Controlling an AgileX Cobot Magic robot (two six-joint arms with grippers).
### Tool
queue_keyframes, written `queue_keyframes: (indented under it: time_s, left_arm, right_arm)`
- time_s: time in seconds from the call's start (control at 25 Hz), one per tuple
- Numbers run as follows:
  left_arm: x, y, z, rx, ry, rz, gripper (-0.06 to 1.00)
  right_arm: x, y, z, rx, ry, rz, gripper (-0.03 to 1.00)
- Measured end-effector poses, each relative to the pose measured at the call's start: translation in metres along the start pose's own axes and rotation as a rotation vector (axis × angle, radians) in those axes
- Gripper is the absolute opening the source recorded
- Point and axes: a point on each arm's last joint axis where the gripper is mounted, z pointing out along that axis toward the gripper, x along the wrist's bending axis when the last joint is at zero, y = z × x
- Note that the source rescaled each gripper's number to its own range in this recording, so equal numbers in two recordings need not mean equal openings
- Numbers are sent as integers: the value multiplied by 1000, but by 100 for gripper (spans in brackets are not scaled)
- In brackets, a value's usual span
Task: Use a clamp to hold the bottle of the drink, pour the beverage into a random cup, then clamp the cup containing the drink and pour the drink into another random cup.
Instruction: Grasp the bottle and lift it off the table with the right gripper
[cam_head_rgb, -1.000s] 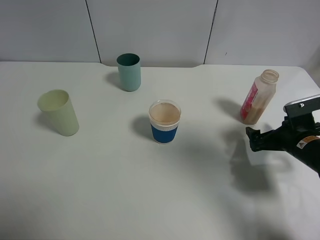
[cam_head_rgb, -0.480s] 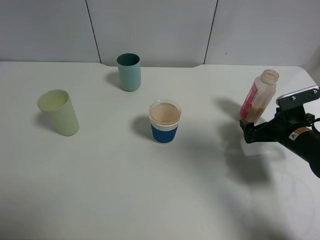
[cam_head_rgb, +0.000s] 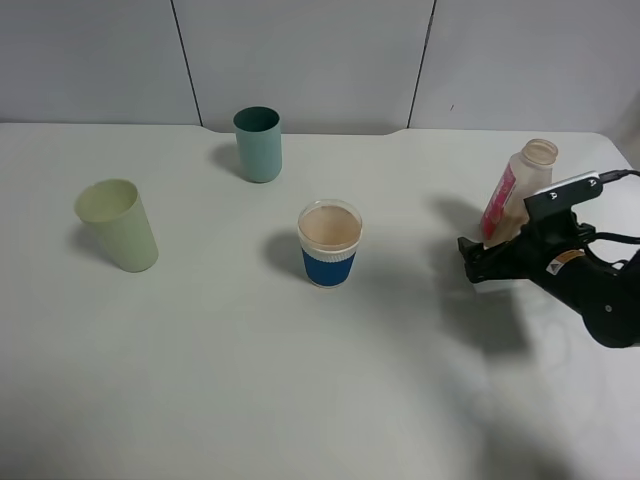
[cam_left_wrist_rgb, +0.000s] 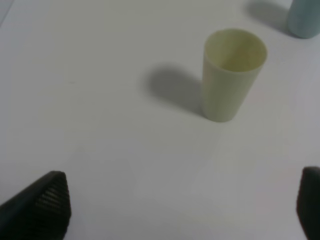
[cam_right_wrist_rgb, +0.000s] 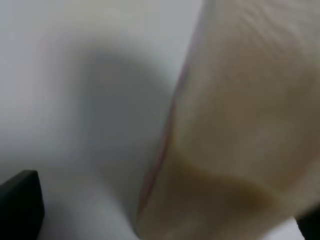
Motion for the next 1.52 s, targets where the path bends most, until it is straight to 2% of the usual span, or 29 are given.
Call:
queue_keyframes:
  time_s: [0.16, 0.56, 0.84, 1.08, 1.52]
  left_arm:
    - [0, 0, 0, 0, 0, 0, 67]
    - [0, 0, 0, 0, 0, 0, 67]
    - [0, 0, 0, 0, 0, 0, 67]
    - [0, 0, 0, 0, 0, 0, 67]
    - [0, 0, 0, 0, 0, 0, 67]
  right_arm:
    - [7, 1, 8, -2, -8, 6, 100]
    - [16, 5, 9, 30, -148, 52, 100]
    - [14, 5, 10, 33, -173, 61, 100]
    - [13, 15, 21, -15, -181, 67, 100]
    - [16, 19, 33, -44, -148, 52, 100]
